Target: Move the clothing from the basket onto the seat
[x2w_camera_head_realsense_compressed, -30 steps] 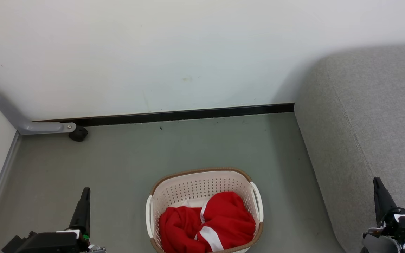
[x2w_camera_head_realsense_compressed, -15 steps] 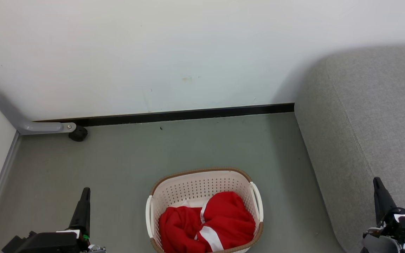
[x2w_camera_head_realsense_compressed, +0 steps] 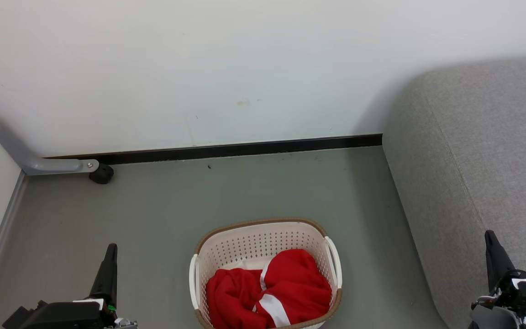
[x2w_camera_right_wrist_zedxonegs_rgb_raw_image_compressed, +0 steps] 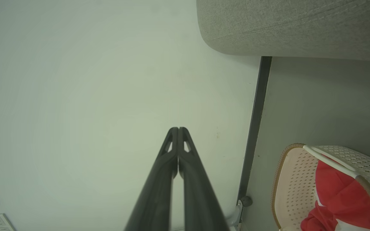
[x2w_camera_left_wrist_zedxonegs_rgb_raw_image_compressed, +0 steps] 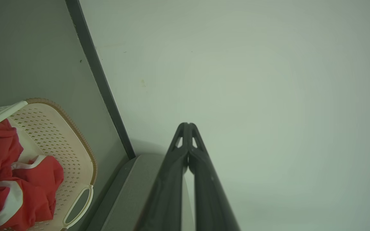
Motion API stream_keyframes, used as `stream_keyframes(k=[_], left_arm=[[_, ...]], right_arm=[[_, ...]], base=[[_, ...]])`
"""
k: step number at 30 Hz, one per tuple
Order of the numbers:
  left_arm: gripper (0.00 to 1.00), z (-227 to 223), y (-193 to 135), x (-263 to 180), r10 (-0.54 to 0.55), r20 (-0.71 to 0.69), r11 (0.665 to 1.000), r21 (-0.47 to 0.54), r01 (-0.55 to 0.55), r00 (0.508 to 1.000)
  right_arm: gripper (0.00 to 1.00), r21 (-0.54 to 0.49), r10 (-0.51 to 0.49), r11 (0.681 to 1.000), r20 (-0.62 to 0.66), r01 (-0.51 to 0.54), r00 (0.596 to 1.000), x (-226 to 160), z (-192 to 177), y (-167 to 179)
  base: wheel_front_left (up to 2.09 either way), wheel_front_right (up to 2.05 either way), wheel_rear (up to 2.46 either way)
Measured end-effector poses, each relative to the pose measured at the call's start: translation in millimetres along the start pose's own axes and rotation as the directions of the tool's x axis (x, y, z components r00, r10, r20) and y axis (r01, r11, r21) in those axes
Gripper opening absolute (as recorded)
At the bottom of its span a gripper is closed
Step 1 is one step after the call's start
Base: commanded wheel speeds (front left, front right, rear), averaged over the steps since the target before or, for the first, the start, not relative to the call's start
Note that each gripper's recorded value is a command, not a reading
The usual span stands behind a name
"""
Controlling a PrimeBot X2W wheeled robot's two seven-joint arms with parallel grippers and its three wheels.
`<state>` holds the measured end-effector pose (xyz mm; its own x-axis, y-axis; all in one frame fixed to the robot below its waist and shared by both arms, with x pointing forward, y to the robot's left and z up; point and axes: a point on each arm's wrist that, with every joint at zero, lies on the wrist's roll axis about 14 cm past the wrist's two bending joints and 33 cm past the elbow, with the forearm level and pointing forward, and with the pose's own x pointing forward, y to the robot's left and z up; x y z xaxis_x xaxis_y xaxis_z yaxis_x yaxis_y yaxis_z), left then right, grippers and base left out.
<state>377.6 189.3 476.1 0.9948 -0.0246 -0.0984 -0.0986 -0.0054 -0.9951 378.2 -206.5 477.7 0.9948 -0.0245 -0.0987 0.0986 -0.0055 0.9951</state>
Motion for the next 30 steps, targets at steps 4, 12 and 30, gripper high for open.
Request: stream_keyframes(k=[4, 12, 30], left_arm=[[0.0, 0.0, 0.0, 0.0, 0.0, 0.0, 1.0, 0.0, 0.0, 1.0], [0.0, 0.0, 0.0, 0.0, 0.0, 0.0, 1.0, 0.0, 0.0, 1.0], [1.0, -4.8, 44.7, -19.8, 0.131, -0.001, 0.991, -0.024, -0.131, 0.991]], right_arm=[[0.0, 0.0, 0.0, 1.0, 0.0, 0.0, 1.0, 0.0, 0.0, 0.0], [0.0, 0.0, 0.0, 1.0, 0.0, 0.0, 1.0, 0.0, 0.0, 0.0], [1.0, 0.027, -0.125, 0.992, -0.003, 0.125, 0.992, -18.0, -6.1, -42.7]], base=[[0.0, 0.0, 0.0], [0.0, 0.0, 0.0], [0.0, 0.0, 0.0]])
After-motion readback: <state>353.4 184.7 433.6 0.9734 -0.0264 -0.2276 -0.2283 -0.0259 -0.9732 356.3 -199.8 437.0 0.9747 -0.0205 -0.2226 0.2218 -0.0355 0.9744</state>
